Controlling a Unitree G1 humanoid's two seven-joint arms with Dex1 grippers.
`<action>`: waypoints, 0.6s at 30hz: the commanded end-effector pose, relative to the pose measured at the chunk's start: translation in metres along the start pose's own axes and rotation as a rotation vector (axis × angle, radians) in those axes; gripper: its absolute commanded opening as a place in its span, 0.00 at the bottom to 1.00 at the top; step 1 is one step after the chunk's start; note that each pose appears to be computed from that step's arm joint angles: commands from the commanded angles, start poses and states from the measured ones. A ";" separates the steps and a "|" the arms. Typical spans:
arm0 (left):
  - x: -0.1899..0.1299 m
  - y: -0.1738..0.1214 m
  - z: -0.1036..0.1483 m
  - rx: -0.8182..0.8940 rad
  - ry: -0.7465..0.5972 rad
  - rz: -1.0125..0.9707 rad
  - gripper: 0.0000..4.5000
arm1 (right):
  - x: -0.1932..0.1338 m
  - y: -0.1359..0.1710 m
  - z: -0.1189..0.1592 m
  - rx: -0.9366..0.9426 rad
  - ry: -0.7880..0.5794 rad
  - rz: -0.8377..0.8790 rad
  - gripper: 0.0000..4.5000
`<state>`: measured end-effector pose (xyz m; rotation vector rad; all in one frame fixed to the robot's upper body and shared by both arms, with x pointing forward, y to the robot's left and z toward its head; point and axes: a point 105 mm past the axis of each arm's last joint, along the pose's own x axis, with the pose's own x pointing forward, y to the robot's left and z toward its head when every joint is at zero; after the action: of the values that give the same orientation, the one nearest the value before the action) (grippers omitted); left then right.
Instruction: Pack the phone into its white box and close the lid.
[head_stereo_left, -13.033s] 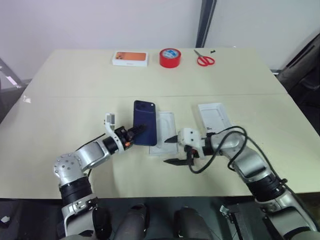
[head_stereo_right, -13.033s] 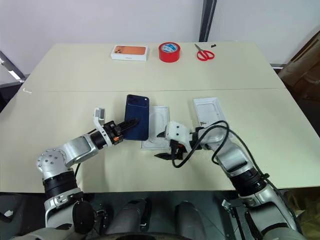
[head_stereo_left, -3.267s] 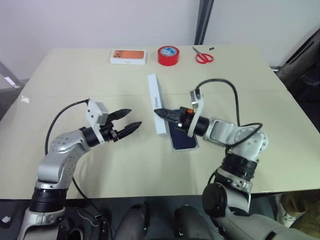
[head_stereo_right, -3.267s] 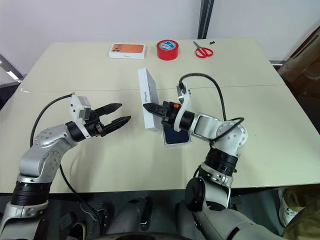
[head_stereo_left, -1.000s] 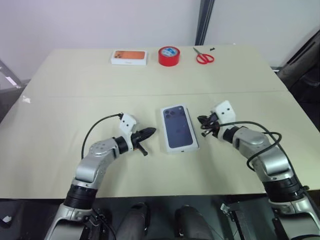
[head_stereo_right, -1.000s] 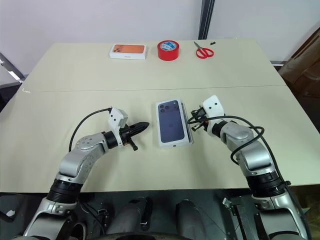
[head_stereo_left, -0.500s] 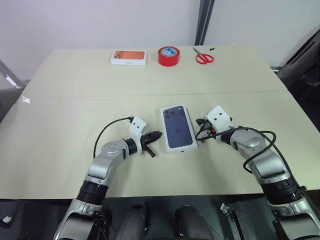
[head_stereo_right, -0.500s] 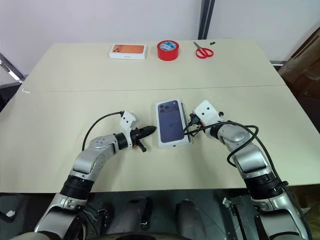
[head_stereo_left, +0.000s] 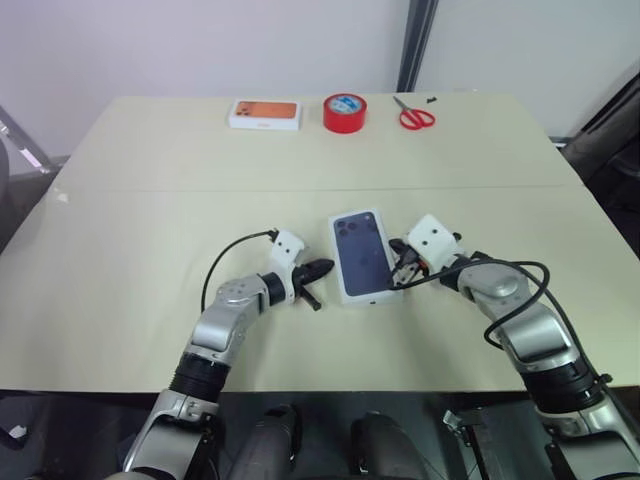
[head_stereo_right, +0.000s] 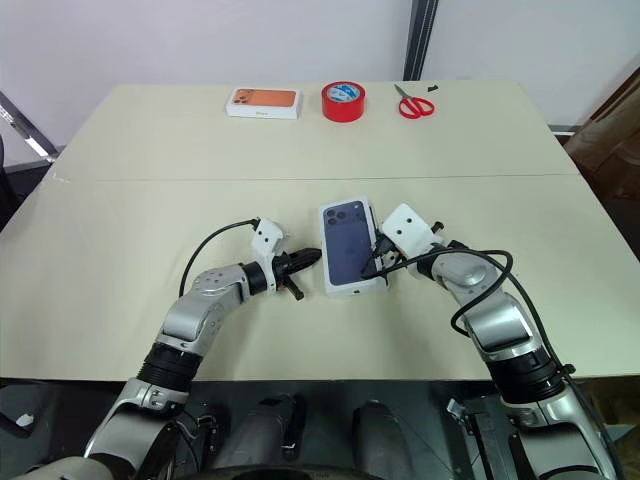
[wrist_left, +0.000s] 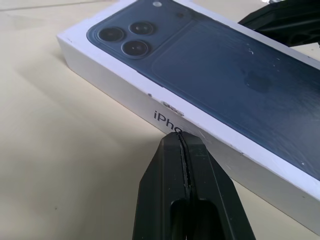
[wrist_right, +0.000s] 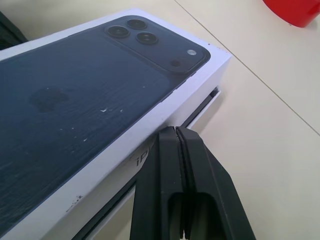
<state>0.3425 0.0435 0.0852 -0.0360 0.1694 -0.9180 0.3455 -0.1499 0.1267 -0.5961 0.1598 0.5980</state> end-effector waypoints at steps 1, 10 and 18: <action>0.007 -0.007 0.016 0.023 -0.054 -0.027 0.00 | -0.004 -0.003 0.005 -0.038 -0.018 -0.010 0.01; 0.014 -0.013 0.023 0.034 -0.087 -0.038 0.00 | -0.005 -0.006 0.000 -0.047 0.003 -0.022 0.01; 0.012 -0.011 0.029 -0.014 -0.118 -0.040 0.00 | -0.004 -0.007 -0.007 -0.066 0.041 -0.031 0.01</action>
<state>0.3442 0.0335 0.0926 -0.0774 0.1385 -0.9268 0.3465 -0.1623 0.1218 -0.6591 0.1878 0.5568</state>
